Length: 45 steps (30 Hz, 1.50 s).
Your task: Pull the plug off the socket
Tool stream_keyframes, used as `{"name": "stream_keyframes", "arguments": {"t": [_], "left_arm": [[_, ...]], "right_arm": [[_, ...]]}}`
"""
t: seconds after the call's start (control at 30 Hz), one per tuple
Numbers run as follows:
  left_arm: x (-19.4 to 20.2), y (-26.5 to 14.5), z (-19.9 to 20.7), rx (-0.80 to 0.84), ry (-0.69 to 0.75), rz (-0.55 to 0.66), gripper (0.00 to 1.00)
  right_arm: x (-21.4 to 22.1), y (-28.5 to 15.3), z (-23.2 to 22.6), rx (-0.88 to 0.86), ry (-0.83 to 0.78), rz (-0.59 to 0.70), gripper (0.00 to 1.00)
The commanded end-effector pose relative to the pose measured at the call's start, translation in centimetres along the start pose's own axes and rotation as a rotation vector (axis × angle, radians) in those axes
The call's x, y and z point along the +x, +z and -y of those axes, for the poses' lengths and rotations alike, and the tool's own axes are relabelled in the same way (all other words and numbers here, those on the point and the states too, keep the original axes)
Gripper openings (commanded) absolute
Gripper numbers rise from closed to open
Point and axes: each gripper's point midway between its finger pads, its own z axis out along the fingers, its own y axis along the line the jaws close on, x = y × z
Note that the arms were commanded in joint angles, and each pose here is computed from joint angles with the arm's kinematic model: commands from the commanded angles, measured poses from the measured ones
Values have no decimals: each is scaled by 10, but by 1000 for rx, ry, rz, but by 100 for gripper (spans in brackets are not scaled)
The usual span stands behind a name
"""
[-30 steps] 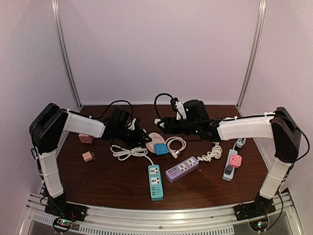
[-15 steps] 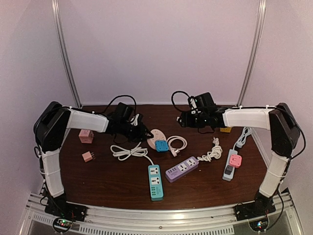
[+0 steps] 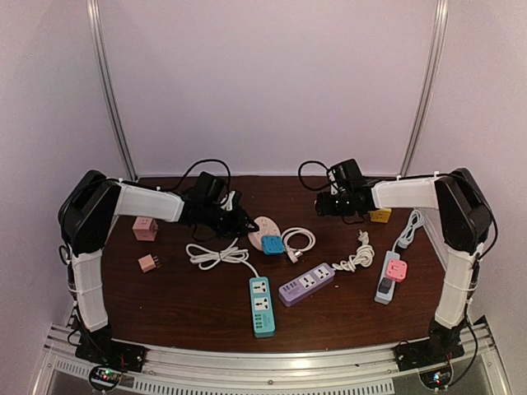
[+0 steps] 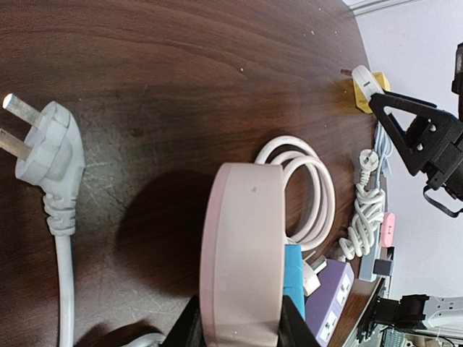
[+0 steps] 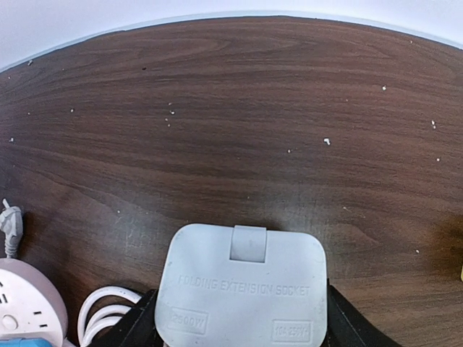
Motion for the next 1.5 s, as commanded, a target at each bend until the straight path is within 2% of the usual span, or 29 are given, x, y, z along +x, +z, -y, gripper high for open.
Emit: {"name": "stream_keyframes", "arguments": {"t": [0.0,0.6,0.73,1.07,1.17,1.3,1.47], "left_arm": [[13,6,-51,-173,-7,-22,6],[16,6,-52,-177,-13,-22,5],[16,6,-53,-179,-15,-19,5],[17,8,-52,-157,-53,-9,4],[17,9,-53,-154,-58,-8,4],[18,10,-54,-153,-64,-10,4],[19,12,-54,-145,-73,-12,4]], "right_arm": [[-12,9,6,29,-21,31,30],[48,11,27,62,-3,-38,41],[58,3,27,55,12,-53,48],[51,-16,9,15,0,-72,89],[43,-24,-4,-5,-20,-68,97],[34,-37,-30,-80,-22,-68,99],[40,-54,-84,-209,-60,-88,97]]}}
